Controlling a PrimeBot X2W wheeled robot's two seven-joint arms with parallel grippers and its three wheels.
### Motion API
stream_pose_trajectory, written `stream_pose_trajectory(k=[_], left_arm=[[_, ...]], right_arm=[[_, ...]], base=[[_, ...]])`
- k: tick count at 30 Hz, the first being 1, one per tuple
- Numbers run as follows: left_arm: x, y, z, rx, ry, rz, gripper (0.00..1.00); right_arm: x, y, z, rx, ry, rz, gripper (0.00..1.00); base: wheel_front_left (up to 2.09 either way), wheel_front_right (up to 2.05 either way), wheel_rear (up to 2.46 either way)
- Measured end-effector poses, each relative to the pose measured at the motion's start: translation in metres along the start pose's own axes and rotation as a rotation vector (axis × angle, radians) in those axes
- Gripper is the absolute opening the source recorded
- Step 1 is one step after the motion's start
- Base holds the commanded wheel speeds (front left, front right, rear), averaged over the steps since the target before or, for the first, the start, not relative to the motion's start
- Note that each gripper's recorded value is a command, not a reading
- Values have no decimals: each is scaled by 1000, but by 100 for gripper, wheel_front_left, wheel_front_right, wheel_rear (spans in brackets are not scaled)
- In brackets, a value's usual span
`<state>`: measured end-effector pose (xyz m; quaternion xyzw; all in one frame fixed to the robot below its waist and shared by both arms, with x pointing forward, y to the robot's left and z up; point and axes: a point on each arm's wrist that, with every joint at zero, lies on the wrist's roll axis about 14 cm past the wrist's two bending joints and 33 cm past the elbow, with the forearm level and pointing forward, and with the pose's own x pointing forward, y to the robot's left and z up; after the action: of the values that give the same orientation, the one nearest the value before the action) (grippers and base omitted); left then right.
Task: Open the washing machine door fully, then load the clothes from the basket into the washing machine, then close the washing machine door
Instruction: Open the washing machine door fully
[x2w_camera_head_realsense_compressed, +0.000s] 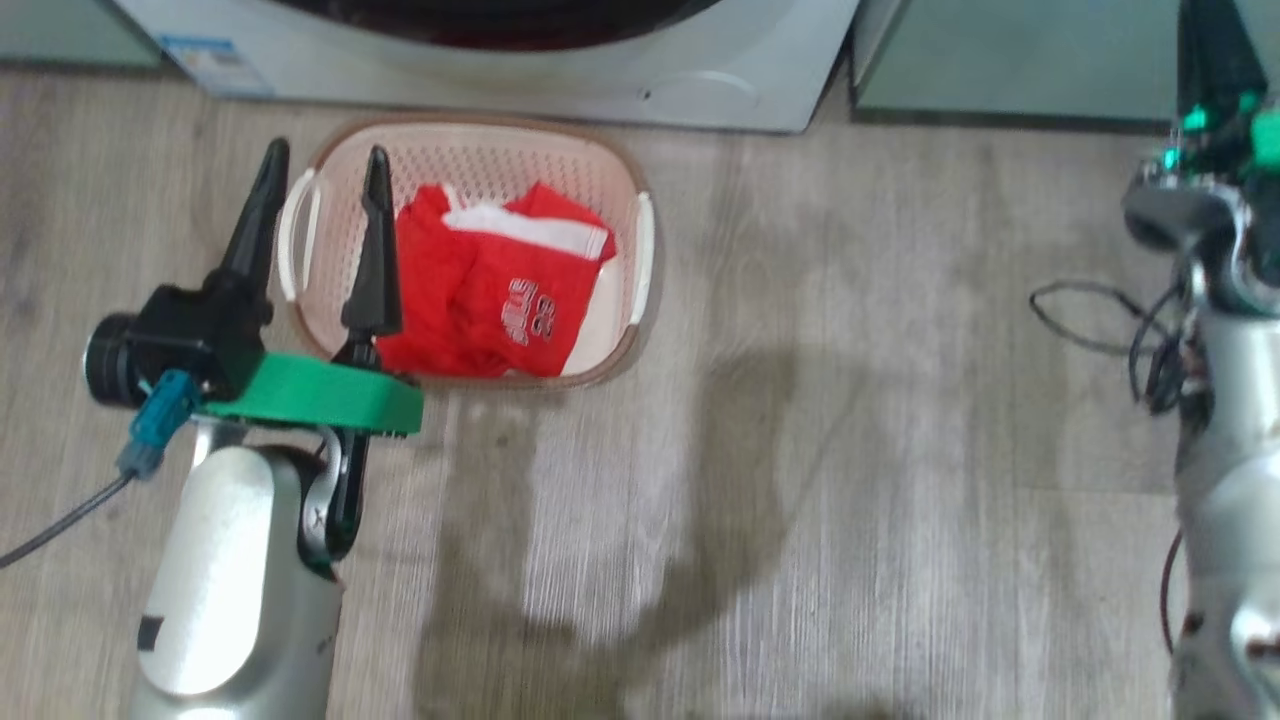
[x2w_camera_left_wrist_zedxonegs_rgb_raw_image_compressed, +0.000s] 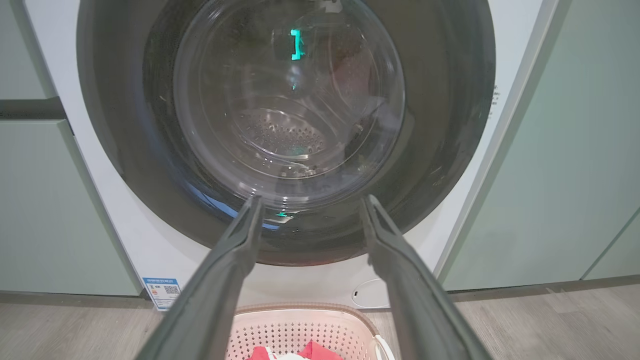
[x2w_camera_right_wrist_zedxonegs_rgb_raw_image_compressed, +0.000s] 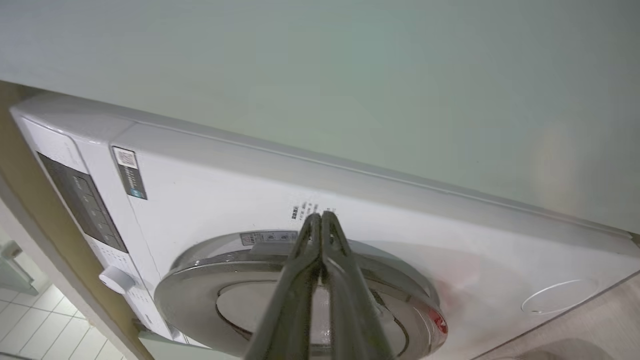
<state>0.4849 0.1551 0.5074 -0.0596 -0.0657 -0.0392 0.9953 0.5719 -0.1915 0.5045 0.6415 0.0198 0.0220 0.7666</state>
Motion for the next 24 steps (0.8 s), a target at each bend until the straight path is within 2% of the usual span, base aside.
stream_pose_trajectory(k=[8,13,24], left_arm=[[11,16,-16,8,15,33,100],[16,22,-22,13,18,44,100],[23,31,-35,28,35,58,100]], right_arm=[[61,-15,-53,-14,232,-36,0],[93,-12,-86,-37,346,-31,0],[131,-3,-126,-69,474,-14,0]], base=[[0,0,0],[0,0,0],[0,0,0]])
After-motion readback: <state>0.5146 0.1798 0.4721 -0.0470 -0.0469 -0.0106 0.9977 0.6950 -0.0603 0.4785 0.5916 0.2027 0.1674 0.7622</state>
